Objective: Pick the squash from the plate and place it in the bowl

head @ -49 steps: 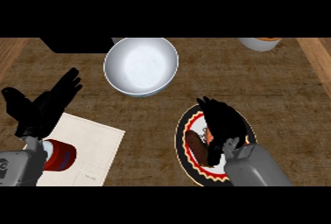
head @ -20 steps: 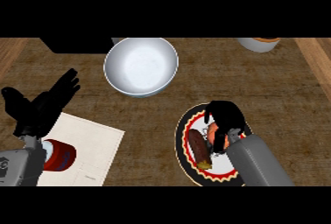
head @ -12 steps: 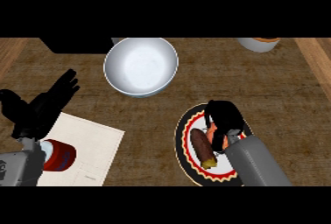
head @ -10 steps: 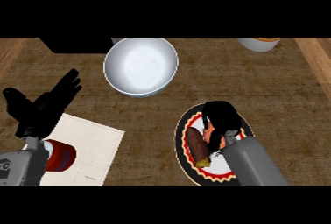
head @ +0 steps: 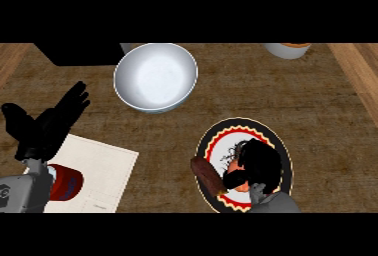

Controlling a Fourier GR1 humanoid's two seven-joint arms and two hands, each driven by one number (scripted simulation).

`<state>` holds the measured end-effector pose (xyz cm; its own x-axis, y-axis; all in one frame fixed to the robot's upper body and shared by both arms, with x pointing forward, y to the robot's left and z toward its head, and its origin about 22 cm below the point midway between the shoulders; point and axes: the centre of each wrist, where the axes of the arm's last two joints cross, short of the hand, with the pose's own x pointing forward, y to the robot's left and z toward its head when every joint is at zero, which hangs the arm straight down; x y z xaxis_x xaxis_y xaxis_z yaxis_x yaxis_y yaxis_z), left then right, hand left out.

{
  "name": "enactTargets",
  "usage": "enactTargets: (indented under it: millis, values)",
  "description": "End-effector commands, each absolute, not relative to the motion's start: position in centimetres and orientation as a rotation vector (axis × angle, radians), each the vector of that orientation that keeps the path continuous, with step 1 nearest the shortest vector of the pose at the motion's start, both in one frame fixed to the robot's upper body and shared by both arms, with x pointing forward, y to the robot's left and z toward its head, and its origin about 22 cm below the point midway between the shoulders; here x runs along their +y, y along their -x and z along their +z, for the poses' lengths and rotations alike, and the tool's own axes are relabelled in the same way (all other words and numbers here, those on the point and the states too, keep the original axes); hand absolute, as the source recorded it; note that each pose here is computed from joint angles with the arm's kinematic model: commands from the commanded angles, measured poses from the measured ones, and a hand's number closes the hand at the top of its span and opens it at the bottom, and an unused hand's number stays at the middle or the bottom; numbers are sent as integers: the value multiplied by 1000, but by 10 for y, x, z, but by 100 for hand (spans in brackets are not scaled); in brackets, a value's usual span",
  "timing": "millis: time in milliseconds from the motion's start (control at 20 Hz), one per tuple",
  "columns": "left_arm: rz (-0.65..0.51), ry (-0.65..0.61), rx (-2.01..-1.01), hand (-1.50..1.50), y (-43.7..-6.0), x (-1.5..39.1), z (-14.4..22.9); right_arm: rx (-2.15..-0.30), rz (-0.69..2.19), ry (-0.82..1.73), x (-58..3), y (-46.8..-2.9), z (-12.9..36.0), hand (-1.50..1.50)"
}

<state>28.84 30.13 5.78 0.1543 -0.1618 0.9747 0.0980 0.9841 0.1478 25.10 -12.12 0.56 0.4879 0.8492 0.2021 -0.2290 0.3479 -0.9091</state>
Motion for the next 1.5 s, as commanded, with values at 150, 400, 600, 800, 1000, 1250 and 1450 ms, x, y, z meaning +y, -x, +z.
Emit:
enactTargets:
  millis: [150, 400, 600, 800, 1000, 1250, 1450]
  values:
    - [-184, -58, -1414, 0, -293, 310, 58, -792, 618, 1046, -56, -184, 51, 150]
    - [-202, -52, -1390, 0, -287, 307, 60, -855, 623, 1109, -56, -169, 86, 150]
    - [-200, -39, -1400, 0, -290, 306, 57, -905, 660, 1181, -53, -163, 102, 150]
    - [-212, -42, -1404, 0, -288, 308, 54, -970, 654, 1234, -53, -162, 122, 150]
    - [-225, -42, -1409, 0, -296, 294, 63, -1011, 666, 1258, -50, -160, 130, 150]
    - [-237, -30, -1424, 0, -297, 296, 66, -1132, 558, 1206, -53, -173, 156, 150]
    - [-248, 1, -1421, 0, -298, 285, 61, -1157, 507, 1184, -54, -195, 170, 150]
